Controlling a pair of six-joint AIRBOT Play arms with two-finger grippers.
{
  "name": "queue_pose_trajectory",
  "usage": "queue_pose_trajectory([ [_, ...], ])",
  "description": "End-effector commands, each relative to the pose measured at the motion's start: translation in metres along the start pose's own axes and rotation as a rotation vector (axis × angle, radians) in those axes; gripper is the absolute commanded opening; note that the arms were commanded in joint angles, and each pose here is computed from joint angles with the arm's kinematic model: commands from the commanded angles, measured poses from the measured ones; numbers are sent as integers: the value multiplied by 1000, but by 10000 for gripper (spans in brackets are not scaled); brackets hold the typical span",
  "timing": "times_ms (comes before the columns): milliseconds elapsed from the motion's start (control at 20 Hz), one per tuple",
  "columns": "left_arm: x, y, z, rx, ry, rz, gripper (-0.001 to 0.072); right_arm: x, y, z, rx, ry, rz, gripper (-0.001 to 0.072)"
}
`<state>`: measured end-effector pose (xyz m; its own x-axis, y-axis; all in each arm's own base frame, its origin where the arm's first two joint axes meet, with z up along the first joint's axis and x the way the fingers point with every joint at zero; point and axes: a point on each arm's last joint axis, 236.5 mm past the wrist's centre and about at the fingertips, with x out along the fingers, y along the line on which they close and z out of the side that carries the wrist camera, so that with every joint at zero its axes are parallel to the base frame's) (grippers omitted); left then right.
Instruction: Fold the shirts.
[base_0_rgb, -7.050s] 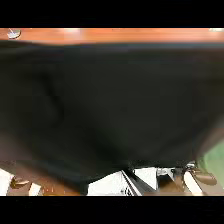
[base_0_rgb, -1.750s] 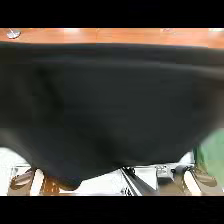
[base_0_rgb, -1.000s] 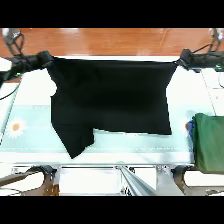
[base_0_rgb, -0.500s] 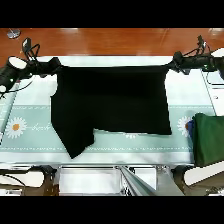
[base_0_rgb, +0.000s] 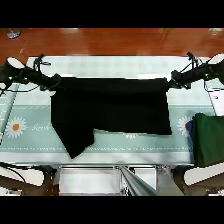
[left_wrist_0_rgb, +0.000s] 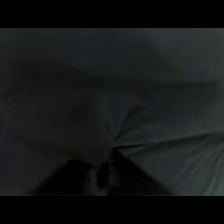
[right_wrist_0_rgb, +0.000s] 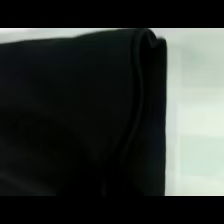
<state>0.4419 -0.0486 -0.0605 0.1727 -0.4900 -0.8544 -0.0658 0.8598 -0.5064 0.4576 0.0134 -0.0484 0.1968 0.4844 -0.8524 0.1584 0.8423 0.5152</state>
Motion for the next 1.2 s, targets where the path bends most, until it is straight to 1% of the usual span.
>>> queue_pose_trajectory([
  [0, 11, 8, -39, -52, 189, -12, 696, 1, -6, -3, 50, 6, -20, 592],
  [50, 5, 11, -45, -44, 222, 1, 704, -10, -2, -2, 40, 18, -13, 623],
  [200, -27, 22, -49, -95, 217, 33, 703, -57, -4, -9, 24, 54, -14, 623],
  [350, -59, 42, -70, -159, 151, 70, 704, -103, -32, -28, -3, 8, -117, 623],
  [400, -67, 55, -86, -190, 138, 99, 703, -114, -45, -34, 19, -36, -152, 623],
  [500, -74, 81, -124, -296, 96, 124, 704, -116, -55, -49, 102, -139, -123, 623],
  [550, -74, 91, -144, -368, 68, 113, 704, -108, -53, -62, 150, -179, -83, 622],
  [600, -72, 93, -159, -445, 37, 74, 703, -95, -51, -79, 180, -193, -47, 619],
  [650, -67, 83, -172, -516, 6, -15, 703, -81, -45, -95, 193, -197, -11, 619],
  [700, -62, 79, -183, -555, -21, -68, 704, -66, -31, -110, 207, -199, 71, 619],
  [800, -50, 81, -205, -591, -25, -84, 703, -45, -8, -130, 228, -216, 212, 619],
  [850, -43, 78, -213, -600, -13, -98, 704, -37, -6, -137, 253, -216, 239, 619],
  [1000, -24, 53, -209, -632, -62, -236, 703, -25, -10, -150, 275, -191, 238, 619],
  [1050, -16, 47, -211, -643, -63, -247, 704, -25, -9, -150, 277, -190, 243, 619],
  [1150, 1, 39, -219, -597, -46, -231, 703, -26, -7, -151, 280, -186, 253, 619],
])
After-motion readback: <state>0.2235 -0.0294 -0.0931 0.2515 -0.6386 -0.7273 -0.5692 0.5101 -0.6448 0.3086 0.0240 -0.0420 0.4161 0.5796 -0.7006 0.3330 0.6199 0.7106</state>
